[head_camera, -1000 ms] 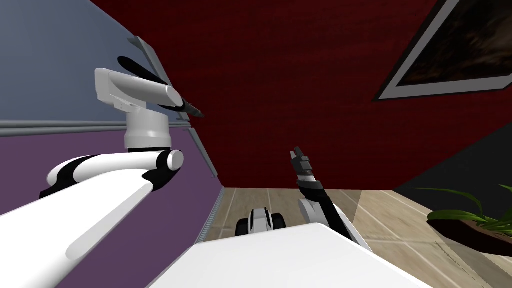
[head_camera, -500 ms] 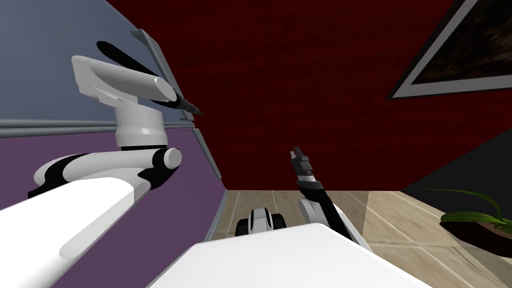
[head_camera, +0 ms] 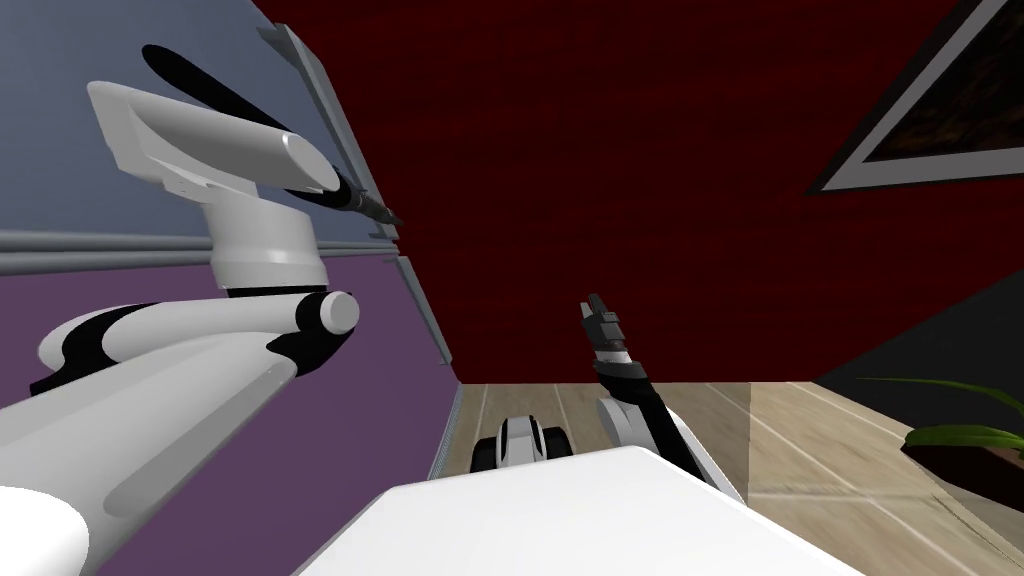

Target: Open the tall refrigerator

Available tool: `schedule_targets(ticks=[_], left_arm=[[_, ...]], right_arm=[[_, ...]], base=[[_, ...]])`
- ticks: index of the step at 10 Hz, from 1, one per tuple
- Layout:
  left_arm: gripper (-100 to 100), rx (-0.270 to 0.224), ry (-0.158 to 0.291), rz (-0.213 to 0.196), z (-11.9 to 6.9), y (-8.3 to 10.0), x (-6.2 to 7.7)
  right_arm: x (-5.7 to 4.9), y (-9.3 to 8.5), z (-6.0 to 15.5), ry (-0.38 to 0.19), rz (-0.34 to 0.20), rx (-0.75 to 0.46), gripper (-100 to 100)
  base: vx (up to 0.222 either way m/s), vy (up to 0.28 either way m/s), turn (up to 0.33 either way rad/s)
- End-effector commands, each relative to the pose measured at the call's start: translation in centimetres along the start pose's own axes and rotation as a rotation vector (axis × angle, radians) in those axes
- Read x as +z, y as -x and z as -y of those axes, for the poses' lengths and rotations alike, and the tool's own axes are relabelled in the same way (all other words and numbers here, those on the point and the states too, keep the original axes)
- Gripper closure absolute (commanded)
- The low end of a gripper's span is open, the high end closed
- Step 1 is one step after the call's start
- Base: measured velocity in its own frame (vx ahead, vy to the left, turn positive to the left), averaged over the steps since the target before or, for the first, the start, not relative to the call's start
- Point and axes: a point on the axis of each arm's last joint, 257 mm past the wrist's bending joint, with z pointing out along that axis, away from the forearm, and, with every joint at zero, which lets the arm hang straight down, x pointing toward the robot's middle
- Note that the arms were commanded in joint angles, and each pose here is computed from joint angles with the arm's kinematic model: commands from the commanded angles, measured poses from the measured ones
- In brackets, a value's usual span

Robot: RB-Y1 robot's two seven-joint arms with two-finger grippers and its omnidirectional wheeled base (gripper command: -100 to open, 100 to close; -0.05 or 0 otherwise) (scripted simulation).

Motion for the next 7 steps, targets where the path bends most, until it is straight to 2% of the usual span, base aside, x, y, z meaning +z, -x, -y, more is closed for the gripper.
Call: schedule_targets(ticks=[1, 3, 4, 5, 7], left_arm=[[-100, -0.004, 0.005, -0.004, 0.0, -0.2, -0.2], [-100, -0.007, 0.004, -0.001, 0.3, -0.1, -0.3], [100, -0.008, 0.004, -0.001, 0.3, -0.1, -0.4], [100, -0.012, 0.046, -0.039, -1.5, -1.9, -0.8], [100, -0.012, 0.088, -0.077, -3.2, -3.6, -1.2]], right_arm=[[0.0, 0.0, 0.0, 0.000, 0.000, 0.000, 0], [0.0, 0.0, 0.0, 0.000, 0.000, 0.000, 0], [0.0, 0.0, 0.0, 0.000, 0.000, 0.000, 0], [0.0, 0.0, 0.0, 0.000, 0.000, 0.001, 0], [0.0, 0.0, 0.0, 0.001, 0.000, 0.001, 0]], base=[[0.021, 0.078, -0.005], [0.081, 0.052, -0.017], [0.009, 0.005, 0.002], [-0.130, -0.052, -0.125], [-0.267, -0.101, -0.160]])
